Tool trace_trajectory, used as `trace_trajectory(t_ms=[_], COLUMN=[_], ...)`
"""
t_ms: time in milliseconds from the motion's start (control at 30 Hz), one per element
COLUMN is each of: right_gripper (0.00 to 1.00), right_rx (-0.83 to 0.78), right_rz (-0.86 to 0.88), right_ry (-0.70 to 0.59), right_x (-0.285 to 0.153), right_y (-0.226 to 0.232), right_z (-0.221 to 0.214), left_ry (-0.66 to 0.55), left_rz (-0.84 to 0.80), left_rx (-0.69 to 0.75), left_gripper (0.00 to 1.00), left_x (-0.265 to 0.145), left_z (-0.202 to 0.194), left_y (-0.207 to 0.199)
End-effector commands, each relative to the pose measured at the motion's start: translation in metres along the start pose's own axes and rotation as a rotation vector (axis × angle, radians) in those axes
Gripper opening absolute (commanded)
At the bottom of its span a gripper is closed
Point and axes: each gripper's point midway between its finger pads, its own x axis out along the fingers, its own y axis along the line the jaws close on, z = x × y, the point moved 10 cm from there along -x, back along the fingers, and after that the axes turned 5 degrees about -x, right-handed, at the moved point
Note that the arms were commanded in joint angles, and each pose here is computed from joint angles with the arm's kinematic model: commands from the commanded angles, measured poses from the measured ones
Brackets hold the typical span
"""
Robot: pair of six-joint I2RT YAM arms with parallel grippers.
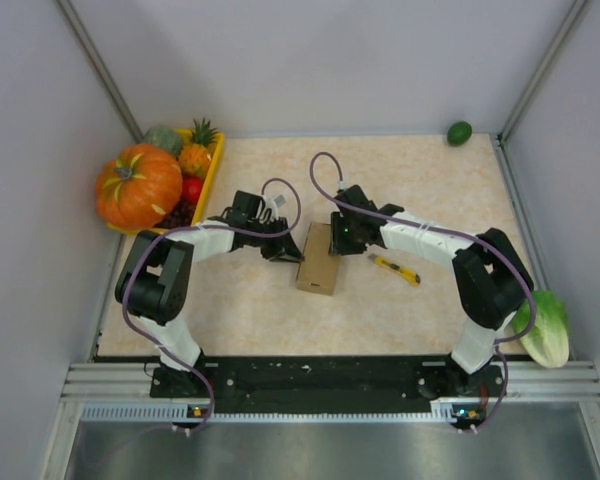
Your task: Unpack the express box
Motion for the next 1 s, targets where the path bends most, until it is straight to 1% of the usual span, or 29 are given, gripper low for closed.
trace_trajectory(t_ms=[0,333,600,767,967], right_gripper=[0.31,0.25,0.17,0.11,0.09], right_rx=[0.005,0.012,0.021,0.026,0.028], right_rz=[-0.031,-0.052,-0.069,-0.076,-0.078], right_ry=[0.025,0.035,0.055,0.067,0.067], right_x=[0.006,0.008,0.011,0.013,0.012], right_y=[0.0,-0.003,-0.004,-0.005,-0.005], right_z=[-0.004,-0.007,-0.01,-0.012,-0.012], left_ry=[-0.054,-0.055,-0.054,-0.05,-0.041], left_rz=[0.104,0.126,0.111,0.095,0.101], left_rx=[0.002,-0.018,-0.072,-0.081,-0.102], left_gripper=[0.25,0.22,0.19,0.19,0.18], left_x=[-0.008,-0.011,-0.013,-0.013,-0.012], left_z=[0.005,0.003,0.003,0.003,0.0], left_y=[0.013,0.017,0.023,0.024,0.026])
